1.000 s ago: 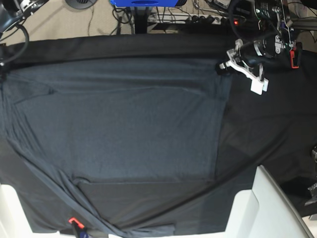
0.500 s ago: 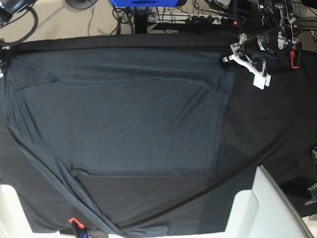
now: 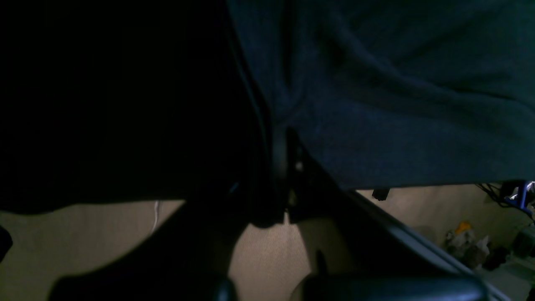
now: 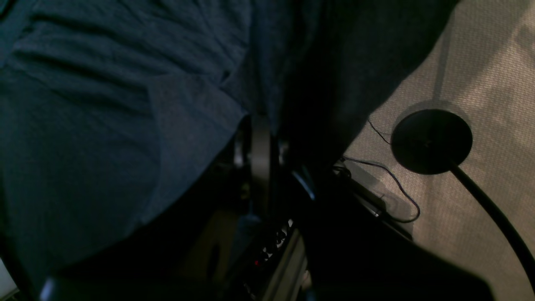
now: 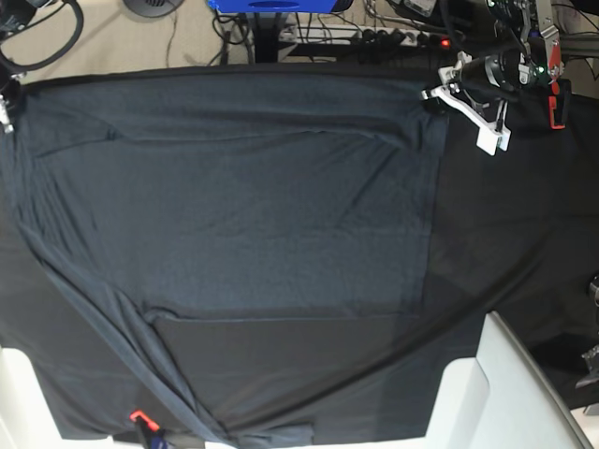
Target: Fold the T-shirt properly
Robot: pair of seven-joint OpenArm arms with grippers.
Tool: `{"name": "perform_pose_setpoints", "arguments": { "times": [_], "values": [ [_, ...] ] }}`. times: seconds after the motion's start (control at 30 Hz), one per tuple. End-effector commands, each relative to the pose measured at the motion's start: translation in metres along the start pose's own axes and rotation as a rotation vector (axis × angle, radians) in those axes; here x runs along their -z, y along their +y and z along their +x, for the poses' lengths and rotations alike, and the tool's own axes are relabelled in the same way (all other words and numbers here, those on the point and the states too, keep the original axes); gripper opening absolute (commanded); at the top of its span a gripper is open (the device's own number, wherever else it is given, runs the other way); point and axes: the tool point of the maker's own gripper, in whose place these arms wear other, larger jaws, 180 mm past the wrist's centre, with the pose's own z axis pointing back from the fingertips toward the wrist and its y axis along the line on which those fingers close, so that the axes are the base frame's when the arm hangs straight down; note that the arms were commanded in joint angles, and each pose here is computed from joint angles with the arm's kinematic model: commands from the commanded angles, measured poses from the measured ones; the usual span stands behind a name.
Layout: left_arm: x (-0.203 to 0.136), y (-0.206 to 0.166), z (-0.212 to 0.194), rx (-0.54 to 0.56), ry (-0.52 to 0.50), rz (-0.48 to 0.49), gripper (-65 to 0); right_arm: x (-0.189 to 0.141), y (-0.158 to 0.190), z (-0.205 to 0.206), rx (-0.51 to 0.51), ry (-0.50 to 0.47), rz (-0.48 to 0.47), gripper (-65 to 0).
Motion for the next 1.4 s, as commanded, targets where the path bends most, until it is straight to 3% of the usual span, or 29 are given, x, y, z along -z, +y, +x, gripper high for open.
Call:
{"name": "perform_pose_setpoints", "arguments": {
  "times": [0.0,0.27,0.33,0.37,0.5,0.57,0.63,0.87,0.97,1.07,1.27,1.37],
  "values": [
    [-0.004,0.002,0.007,0.01,-0.019,0.002,-65.0,-0.005,0.0,0.016,-0.014,-0.048,0.002,-64.8],
    [-0.003,0.001,0.009,0.012,-0.022,0.001,-65.0,-0.007,-0.006,0.012,-0.013,-0.035,-0.009,-64.1],
    [-0.003,0.001,0.009,0.012,-0.022,0.001,-65.0,-0.007,-0.006,0.012,-0.012,-0.035,-0.012,-61.4],
    [-0.003,0.001,0.009,0.012,-0.022,0.001,-65.0,-0.007,-0.006,0.012,-0.012,-0.035,-0.012,-57.8],
    [-0.004,0.004,0.01,0.002,-0.03,0.009,-65.0,-0.007,-0.007,0.011,-0.012,-0.033,-0.012,-32.9],
    [-0.005,0.004,0.011,0.001,-0.032,0.009,-53.3,-0.007,-0.007,0.011,-0.011,-0.034,-0.011,-22.4],
    [-0.005,0.004,0.015,0.002,-0.053,0.011,-42.8,-0.007,-0.006,0.012,-0.012,-0.039,-0.011,-18.2],
    [-0.01,0.014,0.023,0.018,-0.085,0.033,-14.3,-0.009,-0.002,0.022,-0.026,-0.064,-0.008,-17.4],
    [-0.018,0.035,0.031,-0.053,-0.113,0.103,-5.9,-0.015,0.005,0.034,-0.047,-0.1,0.0,-17.4],
    [-0.028,0.061,0.035,-0.131,-0.141,0.166,-4.4,-0.021,0.011,0.044,-0.06,-0.135,0.004,-17.4],
    [-0.044,0.095,0.062,-0.11,-0.185,0.277,-4.6,-0.033,0.025,0.092,-0.086,-0.226,0.003,-17.4],
    [-0.048,0.095,0.08,-0.098,-0.213,0.274,-4.6,-0.024,0.061,0.119,-0.194,-0.227,0.051,-17.4]
  ]
}}
